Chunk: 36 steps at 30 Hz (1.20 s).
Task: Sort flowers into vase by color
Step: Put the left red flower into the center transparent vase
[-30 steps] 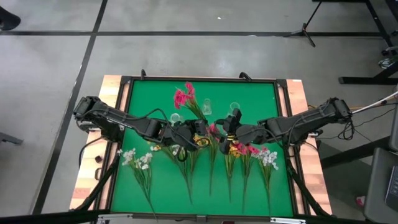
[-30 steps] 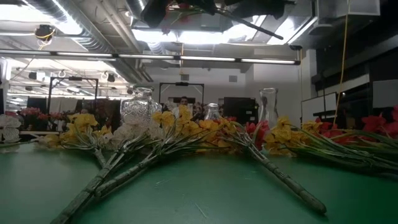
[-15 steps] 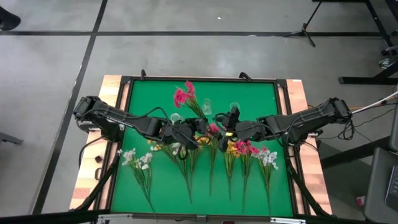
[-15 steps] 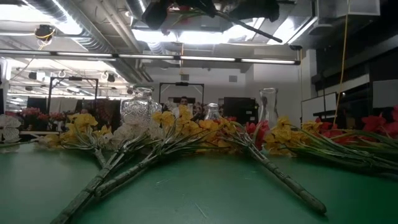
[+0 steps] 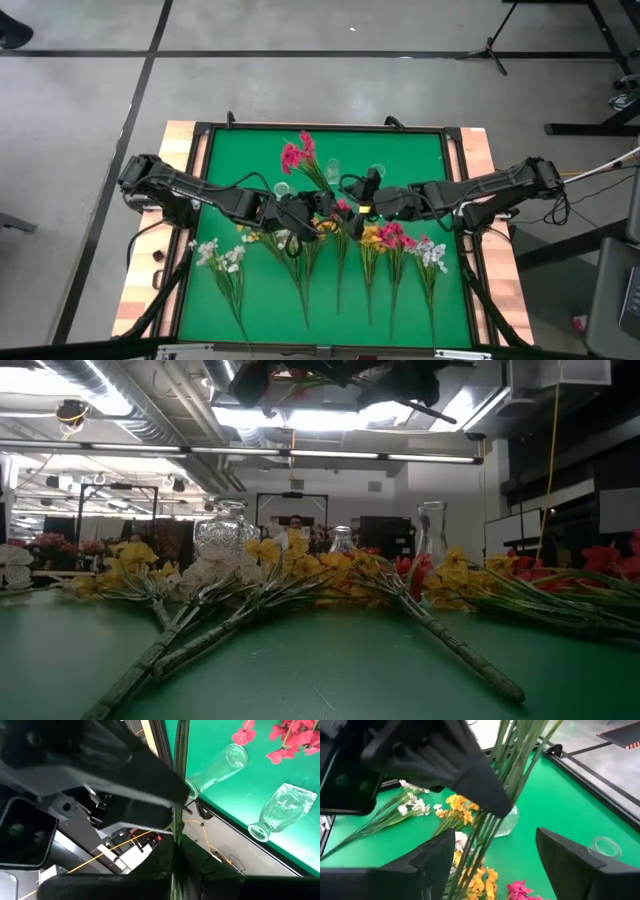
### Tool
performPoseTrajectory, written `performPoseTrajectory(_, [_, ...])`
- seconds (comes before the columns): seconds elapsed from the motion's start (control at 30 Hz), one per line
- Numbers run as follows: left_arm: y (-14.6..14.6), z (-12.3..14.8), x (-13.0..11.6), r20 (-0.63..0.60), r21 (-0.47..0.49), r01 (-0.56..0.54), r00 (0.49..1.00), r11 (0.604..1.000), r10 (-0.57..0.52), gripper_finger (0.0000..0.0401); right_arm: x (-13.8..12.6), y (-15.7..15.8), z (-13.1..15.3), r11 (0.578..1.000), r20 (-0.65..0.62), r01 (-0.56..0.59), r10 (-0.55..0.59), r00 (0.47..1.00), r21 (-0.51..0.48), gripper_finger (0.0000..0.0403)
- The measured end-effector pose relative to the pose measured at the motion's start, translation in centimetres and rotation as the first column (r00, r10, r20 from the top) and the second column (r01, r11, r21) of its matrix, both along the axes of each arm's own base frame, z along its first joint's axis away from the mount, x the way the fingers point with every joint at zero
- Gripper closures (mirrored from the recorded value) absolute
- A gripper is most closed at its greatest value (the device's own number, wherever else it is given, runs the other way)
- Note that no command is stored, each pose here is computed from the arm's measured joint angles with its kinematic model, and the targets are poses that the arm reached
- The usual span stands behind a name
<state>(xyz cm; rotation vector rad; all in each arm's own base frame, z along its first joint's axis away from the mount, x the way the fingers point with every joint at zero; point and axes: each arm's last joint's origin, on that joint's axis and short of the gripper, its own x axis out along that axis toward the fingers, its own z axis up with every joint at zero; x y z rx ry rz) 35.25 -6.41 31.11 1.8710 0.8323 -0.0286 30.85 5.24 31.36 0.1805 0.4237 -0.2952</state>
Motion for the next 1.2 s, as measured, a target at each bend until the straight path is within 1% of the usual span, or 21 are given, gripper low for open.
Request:
performPoseTrajectory(0.2, [-0.01, 0.0, 0.0, 0.0, 0.0, 0.001, 1.0, 1.0, -0.001, 0.0389, 0.05, -0.02, -0.07, 1.0, -0.001, 0.007, -0.007, 1.0, 0.001, 0.0127])
performPoseTrajectory(0.5, [-0.37, 0.0, -0.07, -0.009, 0.015, 0.016, 1.0, 1.0, -0.016, 0.0389, 0.15, -0.76, -0.15, 0.998, 0.0, 0.039, -0.039, 0.999, 0.044, 0.0127])
performPoseTrajectory(0.63, [-0.51, -0.01, -0.09, -0.014, 0.02, 0.023, 1.0, 1.0, -0.023, 0.0389, 0.17, -0.72, -0.15, 0.998, 0.0, 0.022, -0.022, 1.0, 0.06, 0.0133])
performPoseTrajectory(0.77, [-0.49, -0.01, -0.08, -0.015, 0.02, 0.024, 1.0, 1.0, -0.024, 0.0389, 0.18, -0.64, -0.16, 0.997, -0.003, -0.001, 0.001, 1.0, 0.072, 0.017])
performPoseTrajectory(1.07, [-0.49, -0.01, -0.08, -0.015, 0.02, 0.024, 1.0, 1.0, -0.024, 0.0389, 0.21, -0.5, -0.16, 0.995, -0.003, -0.041, 0.041, 0.999, 0.094, 0.03])
performPoseTrajectory(1.2, [-0.5, -0.04, -0.08, -0.015, 0.021, 0.024, 1.0, 0.999, -0.024, 0.0389, 0.2, -0.5, -0.18, 0.994, -0.006, -0.046, 0.046, 0.999, 0.097, 0.0346])
